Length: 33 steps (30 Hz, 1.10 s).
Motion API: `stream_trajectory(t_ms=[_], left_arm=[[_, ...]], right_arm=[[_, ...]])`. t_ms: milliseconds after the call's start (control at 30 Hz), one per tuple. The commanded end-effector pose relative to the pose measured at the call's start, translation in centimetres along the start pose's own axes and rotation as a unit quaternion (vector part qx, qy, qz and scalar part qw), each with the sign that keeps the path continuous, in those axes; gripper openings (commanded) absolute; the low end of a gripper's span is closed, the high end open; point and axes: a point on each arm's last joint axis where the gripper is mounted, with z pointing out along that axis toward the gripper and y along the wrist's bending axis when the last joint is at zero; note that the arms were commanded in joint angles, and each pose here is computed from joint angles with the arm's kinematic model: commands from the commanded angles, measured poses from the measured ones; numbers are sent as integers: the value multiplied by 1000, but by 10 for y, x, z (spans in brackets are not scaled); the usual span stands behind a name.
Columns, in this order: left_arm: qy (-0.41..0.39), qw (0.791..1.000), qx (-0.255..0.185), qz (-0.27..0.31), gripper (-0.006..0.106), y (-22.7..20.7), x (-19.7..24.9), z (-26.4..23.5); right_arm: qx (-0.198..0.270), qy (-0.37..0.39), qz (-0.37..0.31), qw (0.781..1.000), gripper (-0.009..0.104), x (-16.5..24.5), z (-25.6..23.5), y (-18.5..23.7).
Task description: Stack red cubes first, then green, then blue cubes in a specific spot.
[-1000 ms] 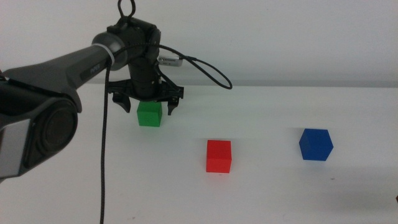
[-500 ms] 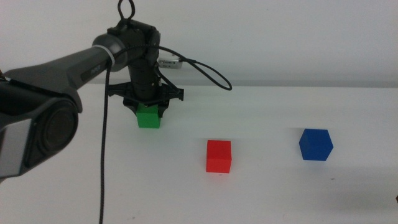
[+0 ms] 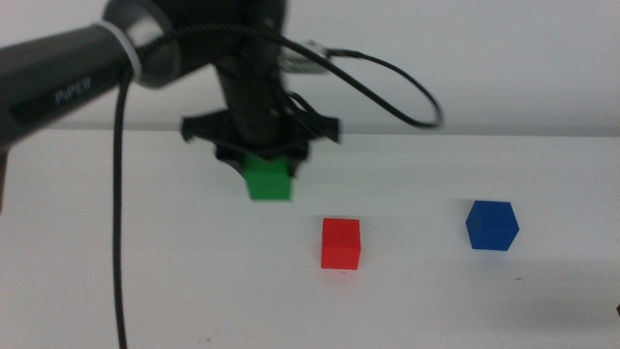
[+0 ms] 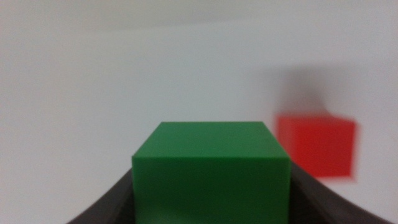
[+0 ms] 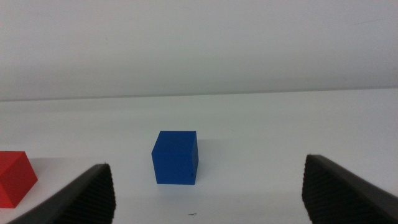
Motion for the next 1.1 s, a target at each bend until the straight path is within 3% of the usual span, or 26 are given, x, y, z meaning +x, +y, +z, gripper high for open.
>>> stream_trajectory(t_ms=[0, 367, 667, 1067], left_arm=[[41, 999, -21, -13, 0, -15, 25, -4], [52, 999, -3, 1, 0, -72, 31, 21], [67, 997, -18, -28, 0, -78, 30, 49], [57, 998, -1, -25, 0, -85, 28, 59]], right_arm=[[5, 0, -4, 1000, 80, 12, 1, -1], [5, 0, -4, 1000, 80, 12, 1, -1], [5, 0, -4, 1000, 80, 12, 1, -1], [5, 0, -4, 1000, 80, 12, 1, -1]])
